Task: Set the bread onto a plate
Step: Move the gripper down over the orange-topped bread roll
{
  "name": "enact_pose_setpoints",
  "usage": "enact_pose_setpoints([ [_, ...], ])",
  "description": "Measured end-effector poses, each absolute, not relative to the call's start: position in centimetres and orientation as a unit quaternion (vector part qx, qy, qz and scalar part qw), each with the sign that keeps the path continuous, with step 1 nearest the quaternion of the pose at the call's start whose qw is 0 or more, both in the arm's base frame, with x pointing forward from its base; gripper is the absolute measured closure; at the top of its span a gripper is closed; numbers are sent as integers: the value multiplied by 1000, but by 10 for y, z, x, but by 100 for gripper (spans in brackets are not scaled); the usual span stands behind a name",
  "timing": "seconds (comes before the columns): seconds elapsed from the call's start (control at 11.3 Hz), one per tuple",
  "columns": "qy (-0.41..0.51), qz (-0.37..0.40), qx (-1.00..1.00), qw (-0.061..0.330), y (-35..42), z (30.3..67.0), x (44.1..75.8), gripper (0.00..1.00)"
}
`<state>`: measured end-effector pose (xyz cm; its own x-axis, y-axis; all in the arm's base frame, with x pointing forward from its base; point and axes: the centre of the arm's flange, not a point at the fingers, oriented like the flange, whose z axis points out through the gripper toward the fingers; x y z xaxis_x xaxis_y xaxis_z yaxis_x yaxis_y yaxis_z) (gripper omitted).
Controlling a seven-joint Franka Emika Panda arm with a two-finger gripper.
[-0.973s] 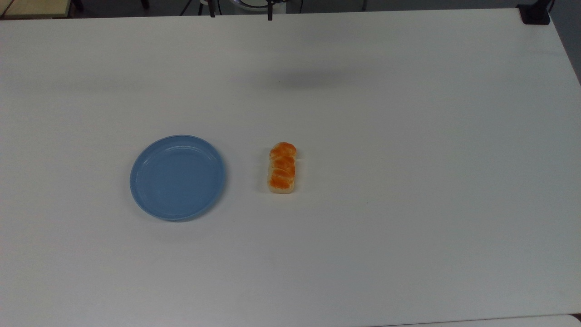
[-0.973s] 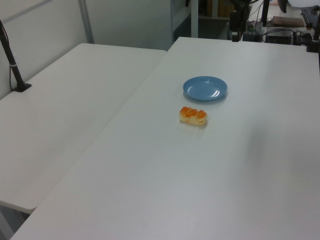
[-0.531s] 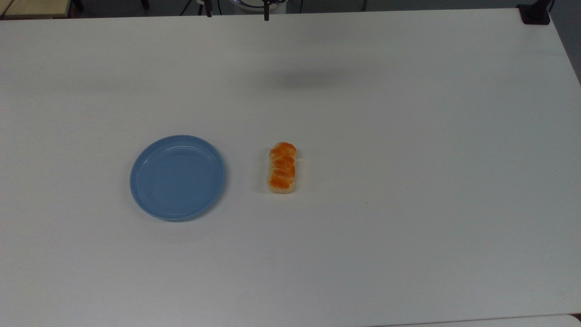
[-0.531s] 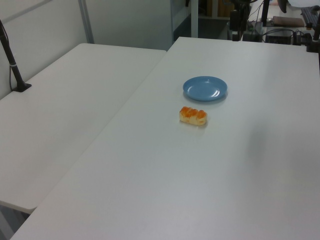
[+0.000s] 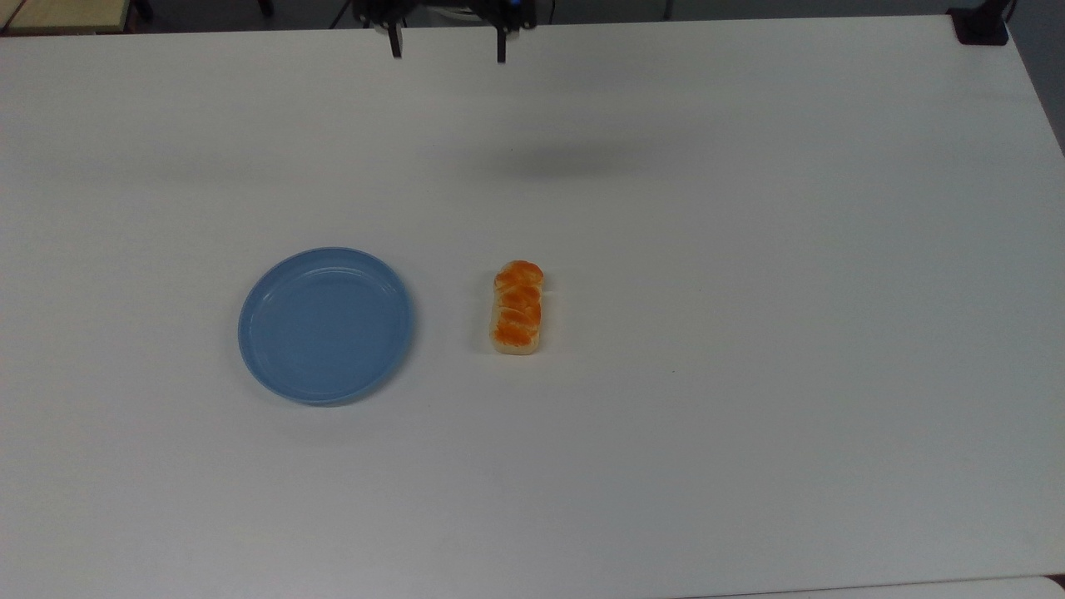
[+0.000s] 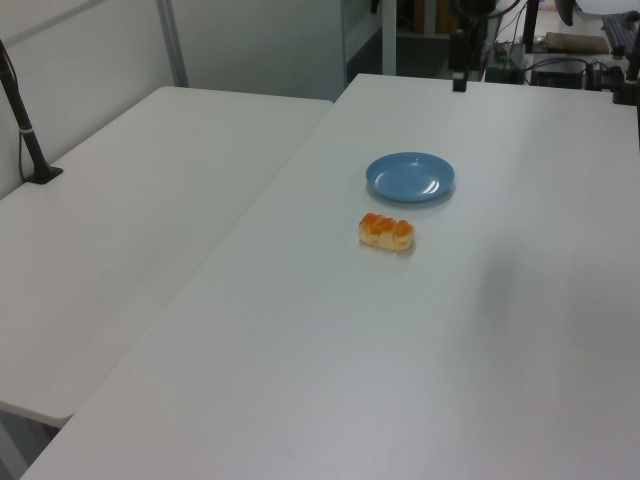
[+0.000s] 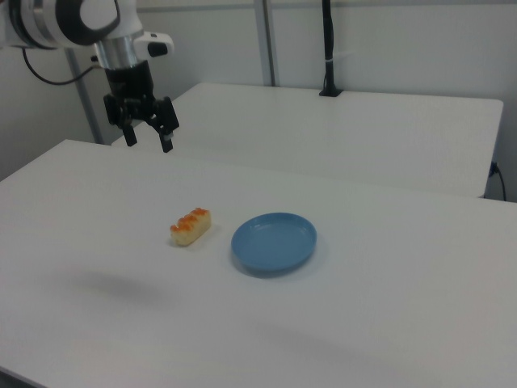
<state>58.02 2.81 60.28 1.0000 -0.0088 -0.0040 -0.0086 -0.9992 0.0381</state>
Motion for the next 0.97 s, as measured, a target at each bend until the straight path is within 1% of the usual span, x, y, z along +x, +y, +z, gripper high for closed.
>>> enact_pose_setpoints([
  [0.35, 25, 3, 999, 23, 65, 534, 621, 0],
  [0.62, 31, 8, 999, 27, 74, 464, 655, 0],
  [0.97, 32, 3, 999, 31, 76, 376, 683, 0],
])
